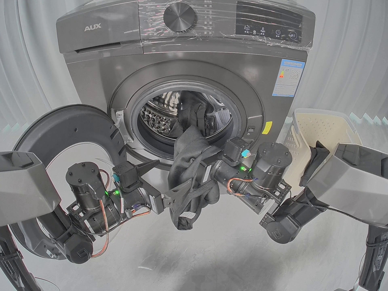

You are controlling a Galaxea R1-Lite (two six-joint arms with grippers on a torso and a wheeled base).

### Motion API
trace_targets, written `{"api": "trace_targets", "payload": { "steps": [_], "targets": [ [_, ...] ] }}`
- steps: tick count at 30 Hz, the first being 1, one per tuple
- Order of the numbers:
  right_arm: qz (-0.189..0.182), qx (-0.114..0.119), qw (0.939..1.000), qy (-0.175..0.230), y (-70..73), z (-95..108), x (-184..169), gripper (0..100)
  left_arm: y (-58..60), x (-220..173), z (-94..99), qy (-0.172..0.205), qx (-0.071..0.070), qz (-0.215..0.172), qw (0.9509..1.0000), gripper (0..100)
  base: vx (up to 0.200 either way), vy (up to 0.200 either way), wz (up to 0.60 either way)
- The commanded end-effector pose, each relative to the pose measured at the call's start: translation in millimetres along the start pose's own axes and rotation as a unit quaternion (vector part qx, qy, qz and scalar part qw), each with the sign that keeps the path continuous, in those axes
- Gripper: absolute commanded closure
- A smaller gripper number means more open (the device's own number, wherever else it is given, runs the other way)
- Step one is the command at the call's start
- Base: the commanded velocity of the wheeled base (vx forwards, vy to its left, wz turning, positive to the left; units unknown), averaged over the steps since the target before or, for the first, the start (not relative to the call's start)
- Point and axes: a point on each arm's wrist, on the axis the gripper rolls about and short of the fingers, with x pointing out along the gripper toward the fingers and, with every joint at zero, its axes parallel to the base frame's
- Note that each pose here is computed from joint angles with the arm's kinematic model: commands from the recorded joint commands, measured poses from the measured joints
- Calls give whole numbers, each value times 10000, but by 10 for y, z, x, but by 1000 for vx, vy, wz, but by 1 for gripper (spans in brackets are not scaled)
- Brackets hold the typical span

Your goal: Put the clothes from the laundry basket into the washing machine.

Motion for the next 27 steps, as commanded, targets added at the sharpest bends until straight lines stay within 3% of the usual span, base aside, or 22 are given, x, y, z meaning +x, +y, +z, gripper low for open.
{"api": "trace_targets", "payload": {
  "steps": [1, 8, 14, 22, 27],
  "targets": [
    [12, 2, 10000, -23, 9, 14, -1, 100, -4, 34, -48, 60, -8, -38, 10000, 0, 0, 0, 0],
    [135, 18, 9999, -41, 113, 45, -9, 100, -11, 97, 24, -123, 38, -202, 9997, 0, 0, 0, 0],
    [180, 35, 9998, -36, 156, 41, -12, 100, -63, 163, -36, -64, 44, -270, 9996, 0, 0, 0, 0],
    [260, 81, 9996, -3, 222, 21, -31, 100, 17, 300, -168, 25, 16, -169, 9999, 0, 0, 0, 0],
    [290, 94, 9995, 0, 246, 15, -37, 100, 147, 414, -223, -29, 37, -17, 10000, 0, 0, 0, 0]
  ]
}}
